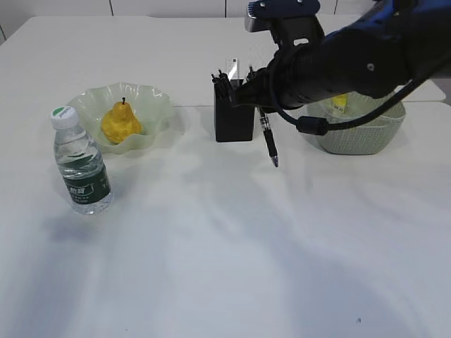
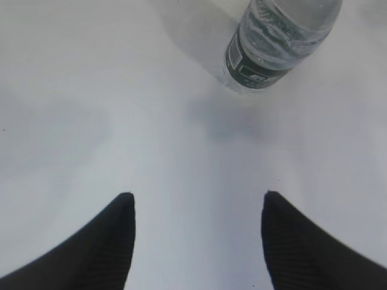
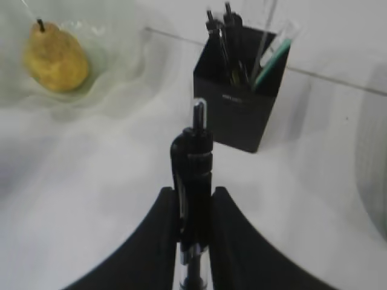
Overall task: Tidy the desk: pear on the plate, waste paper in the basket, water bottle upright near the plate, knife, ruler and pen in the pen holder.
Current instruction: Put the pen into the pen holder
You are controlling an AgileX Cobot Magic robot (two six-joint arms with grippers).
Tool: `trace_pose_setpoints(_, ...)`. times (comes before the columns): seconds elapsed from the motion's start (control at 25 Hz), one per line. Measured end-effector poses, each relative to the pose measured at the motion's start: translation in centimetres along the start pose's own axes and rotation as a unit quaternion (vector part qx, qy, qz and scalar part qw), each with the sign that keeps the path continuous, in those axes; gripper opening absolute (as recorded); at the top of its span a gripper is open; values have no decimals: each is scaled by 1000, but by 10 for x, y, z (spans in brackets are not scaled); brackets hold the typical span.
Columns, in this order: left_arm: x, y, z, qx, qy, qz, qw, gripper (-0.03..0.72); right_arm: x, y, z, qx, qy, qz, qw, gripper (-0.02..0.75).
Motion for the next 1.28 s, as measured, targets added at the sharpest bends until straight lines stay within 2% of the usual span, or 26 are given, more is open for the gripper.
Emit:
trace_pose_setpoints(0.56,0,0,0,0,0,0,1000,465,-49,50,-19,-14,39,-129,991,96)
trace_pose_setpoints(0.76,0,0,0,0,0,0,1000,465,-59,70,-17,-14,81,-207,975,96)
trace_pose_setpoints(0.92,0,0,0,0,0,0,1000,465,-69,71,-14,2,113,-258,960,96)
trace_pose_setpoints(1.28,0,0,0,0,0,0,1000,465,-82,88,-17,56,107,-304,945,96)
Point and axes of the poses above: a point on each arm's last joint axis where the gripper is mounted, x pointing back along that axis away from the gripper, z along the wrist's bending axis when the last joint is at zero, y = z × x, the point moved 5 cm from there along -x, pointing out along that axis toward the gripper, and after that the axes turned 11 degrees about -x, right-handed, at the moved point
